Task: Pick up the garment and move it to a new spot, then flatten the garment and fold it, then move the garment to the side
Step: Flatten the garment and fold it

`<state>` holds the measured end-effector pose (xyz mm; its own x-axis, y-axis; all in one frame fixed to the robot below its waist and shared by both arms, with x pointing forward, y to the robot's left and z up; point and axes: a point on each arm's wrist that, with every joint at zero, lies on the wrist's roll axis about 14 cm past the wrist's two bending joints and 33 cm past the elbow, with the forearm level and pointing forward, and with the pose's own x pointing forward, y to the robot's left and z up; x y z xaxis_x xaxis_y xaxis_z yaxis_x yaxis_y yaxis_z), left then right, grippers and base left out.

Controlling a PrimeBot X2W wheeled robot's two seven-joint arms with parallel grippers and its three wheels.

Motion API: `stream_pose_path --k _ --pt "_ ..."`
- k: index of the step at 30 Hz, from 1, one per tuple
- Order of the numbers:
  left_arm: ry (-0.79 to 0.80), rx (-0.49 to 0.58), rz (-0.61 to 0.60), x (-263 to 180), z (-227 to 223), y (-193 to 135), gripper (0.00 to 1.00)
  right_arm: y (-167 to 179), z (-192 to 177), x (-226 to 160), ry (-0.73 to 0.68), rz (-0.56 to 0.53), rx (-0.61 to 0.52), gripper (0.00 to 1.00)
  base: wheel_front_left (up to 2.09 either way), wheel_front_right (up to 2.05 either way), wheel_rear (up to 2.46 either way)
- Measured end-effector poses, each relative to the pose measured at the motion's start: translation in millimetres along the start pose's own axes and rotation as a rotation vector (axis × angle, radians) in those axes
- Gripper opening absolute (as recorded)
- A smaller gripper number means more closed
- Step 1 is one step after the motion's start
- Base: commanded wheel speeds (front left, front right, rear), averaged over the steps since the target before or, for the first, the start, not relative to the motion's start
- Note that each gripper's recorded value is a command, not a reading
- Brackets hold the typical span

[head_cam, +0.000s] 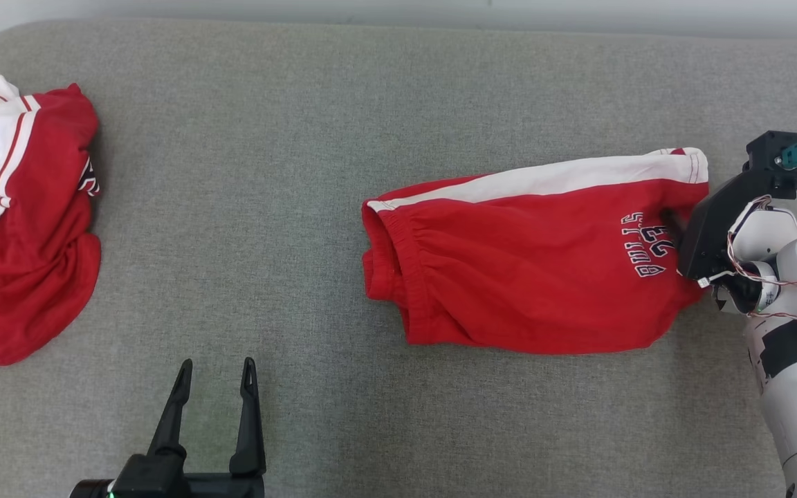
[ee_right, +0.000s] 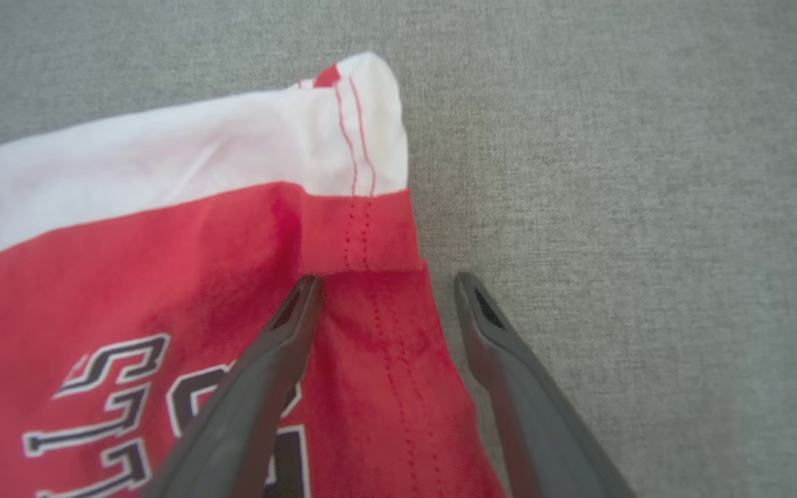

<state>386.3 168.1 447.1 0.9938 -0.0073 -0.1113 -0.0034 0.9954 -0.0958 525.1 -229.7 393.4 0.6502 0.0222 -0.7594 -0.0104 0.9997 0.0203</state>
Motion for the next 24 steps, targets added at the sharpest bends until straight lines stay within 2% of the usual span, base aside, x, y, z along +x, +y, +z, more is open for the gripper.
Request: stream_pose_path --k 6,8,10,11,18,24 --pt "0.017 -0.008 0.006 1.1 -6.2 1.4 1.00 18.9 -6.6 4.3 0.049 0.033 -0.012 1.00 0.00 0.00 0.00" --pt "0.017 -0.012 0.006 1.5 -6.6 0.7 1.00 21.9 -7.4 2.7 0.056 0.042 -0.013 0.46 0.00 0.00 0.00" --pt "0.016 -0.014 0.000 1.9 -6.4 -0.8 1.00 22.8 -8.9 1.0 0.060 0.047 -0.014 0.26 0.00 0.00 0.00" --pt "0.015 -0.014 0.000 2.0 -6.2 -0.9 1.00 22.9 -9.2 0.1 0.061 0.047 -0.015 0.00 0.00 0.00 0.00" --pt "0.002 -0.007 -0.007 2.8 -2.7 -2.3 1.00 10.7 -9.5 -6.2 0.037 0.024 -0.013 0.00 0.00 0.00 0.00" --pt "-0.012 -0.007 -0.025 5.5 1.4 -6.9 1.00 -21.9 -3.9 -17.7 -0.007 -0.063 -0.028 0.00 0.00 0.00 0.00"
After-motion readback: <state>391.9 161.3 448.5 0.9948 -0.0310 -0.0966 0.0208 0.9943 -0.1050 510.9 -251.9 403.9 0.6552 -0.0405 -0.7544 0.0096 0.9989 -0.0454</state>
